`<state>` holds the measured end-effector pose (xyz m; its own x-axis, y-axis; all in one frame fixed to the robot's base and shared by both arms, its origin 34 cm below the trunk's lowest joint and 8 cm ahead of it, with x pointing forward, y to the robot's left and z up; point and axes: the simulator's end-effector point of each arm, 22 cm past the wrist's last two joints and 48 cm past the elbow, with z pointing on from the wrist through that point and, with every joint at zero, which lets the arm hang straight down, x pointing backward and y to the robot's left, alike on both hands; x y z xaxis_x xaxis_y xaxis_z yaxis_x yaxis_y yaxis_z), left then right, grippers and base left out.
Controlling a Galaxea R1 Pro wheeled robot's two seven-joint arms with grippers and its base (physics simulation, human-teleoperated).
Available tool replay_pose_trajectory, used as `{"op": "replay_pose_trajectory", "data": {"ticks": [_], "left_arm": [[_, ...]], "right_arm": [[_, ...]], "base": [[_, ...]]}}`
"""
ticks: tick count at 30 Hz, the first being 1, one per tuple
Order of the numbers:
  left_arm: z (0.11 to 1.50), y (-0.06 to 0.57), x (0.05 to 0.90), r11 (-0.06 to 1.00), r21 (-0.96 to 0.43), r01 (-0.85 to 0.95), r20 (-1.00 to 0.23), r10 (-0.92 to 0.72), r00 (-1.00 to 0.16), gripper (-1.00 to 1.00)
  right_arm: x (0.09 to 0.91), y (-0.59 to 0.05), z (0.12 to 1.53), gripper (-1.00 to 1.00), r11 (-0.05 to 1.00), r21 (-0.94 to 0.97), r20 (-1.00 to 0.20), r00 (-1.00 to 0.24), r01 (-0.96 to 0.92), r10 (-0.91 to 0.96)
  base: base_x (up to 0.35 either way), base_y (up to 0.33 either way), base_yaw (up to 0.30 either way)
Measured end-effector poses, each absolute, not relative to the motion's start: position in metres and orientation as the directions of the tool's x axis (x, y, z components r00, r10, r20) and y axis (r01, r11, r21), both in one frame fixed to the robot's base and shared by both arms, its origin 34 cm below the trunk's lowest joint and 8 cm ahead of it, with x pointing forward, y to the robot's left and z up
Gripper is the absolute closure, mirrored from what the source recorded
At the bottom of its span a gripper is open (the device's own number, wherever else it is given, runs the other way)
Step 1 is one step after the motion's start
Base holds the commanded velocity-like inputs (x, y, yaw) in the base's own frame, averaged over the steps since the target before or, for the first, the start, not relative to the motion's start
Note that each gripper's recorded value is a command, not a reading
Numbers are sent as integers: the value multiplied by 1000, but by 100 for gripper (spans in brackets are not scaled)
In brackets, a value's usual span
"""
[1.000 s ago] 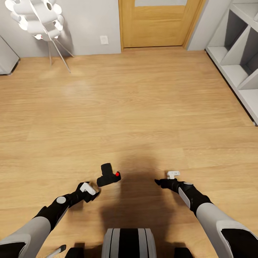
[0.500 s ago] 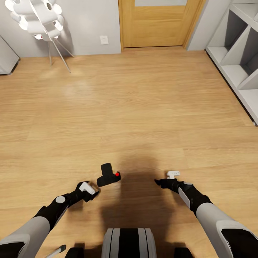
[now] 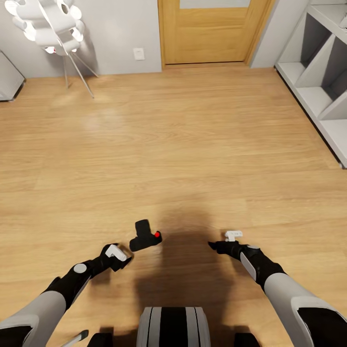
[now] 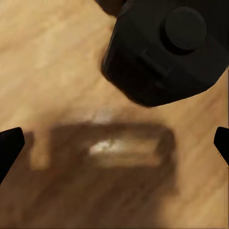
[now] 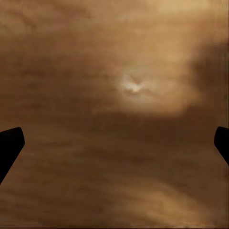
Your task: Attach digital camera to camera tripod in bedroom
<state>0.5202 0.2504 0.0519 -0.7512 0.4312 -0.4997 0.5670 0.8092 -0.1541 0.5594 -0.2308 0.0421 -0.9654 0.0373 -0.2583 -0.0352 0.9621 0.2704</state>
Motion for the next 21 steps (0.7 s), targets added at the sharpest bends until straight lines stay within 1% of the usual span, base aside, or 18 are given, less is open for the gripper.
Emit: {"op": "replay_pose_trajectory", "data": {"ticks": [5,17,21], "left_arm": [[53,251,521,809,-153,567,-501,431,-750,-100],[53,251,521,809,-152,568,-501,432,-750,-100],[53,251,521,809,-152,568,-502,432,-750,-100]], "right_arm": [[557,-234,41,-100,966,258,-252,-967,-26,41],[557,-234,41,-100,967,253,-251,-967,-29,37],[557,-235,41,-100,968,250,-250,-968,-28,36]], "base": [[0,0,-199],[0,0,-34],[0,0,-152]]}}
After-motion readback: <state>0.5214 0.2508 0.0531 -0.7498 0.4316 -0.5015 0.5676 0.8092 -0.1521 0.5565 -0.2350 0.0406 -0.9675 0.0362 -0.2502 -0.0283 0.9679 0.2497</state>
